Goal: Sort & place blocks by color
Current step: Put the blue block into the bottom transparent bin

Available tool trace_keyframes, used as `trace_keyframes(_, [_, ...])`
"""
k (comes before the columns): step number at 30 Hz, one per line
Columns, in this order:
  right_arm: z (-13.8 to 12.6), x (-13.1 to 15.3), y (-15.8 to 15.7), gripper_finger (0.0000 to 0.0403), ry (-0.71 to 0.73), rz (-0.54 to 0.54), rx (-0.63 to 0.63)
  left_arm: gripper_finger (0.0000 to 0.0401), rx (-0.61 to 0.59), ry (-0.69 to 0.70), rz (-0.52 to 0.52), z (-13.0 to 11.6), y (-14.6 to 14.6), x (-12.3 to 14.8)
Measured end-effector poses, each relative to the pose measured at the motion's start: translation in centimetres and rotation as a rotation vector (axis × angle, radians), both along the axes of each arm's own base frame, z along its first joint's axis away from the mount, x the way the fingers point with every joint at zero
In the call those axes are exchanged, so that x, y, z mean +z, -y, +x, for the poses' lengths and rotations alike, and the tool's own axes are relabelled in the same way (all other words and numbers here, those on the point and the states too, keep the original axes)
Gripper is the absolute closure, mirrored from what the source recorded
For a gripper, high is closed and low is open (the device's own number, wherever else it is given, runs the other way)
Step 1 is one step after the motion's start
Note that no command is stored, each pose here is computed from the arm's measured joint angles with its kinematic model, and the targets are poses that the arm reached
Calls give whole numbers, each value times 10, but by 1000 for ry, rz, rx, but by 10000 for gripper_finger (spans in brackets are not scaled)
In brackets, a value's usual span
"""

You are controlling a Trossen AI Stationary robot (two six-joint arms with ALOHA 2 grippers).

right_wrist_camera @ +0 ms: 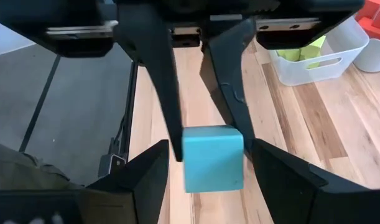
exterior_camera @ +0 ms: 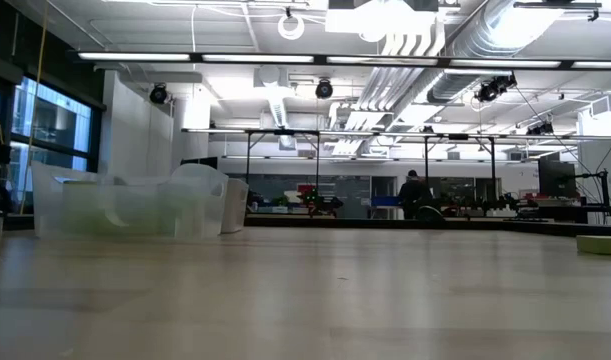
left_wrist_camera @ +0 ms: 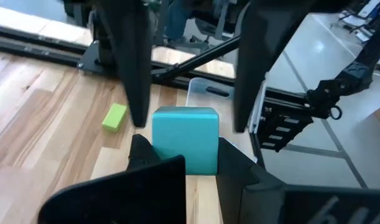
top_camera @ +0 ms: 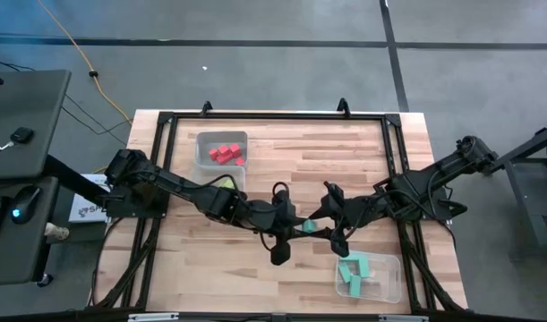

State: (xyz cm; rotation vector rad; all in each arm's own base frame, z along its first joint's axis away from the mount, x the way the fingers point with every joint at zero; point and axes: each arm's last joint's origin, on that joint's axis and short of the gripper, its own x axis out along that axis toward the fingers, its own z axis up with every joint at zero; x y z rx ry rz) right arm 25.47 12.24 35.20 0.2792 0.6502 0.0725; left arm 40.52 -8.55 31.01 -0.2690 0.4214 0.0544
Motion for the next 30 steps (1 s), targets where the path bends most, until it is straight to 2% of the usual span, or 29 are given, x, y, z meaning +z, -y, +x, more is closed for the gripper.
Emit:
trace_keyframes(8, [0,0,0,196,-4,7,11,394,-2,16,3,1,-2,1])
trace_keyframes(21, [0,0,0,297,-6,6,5,393,-4,16,-2,1,-2,2])
trace_keyframes(30, [0,0,0,297,-1,4,-7,359,4,16,-16,1,-2,2])
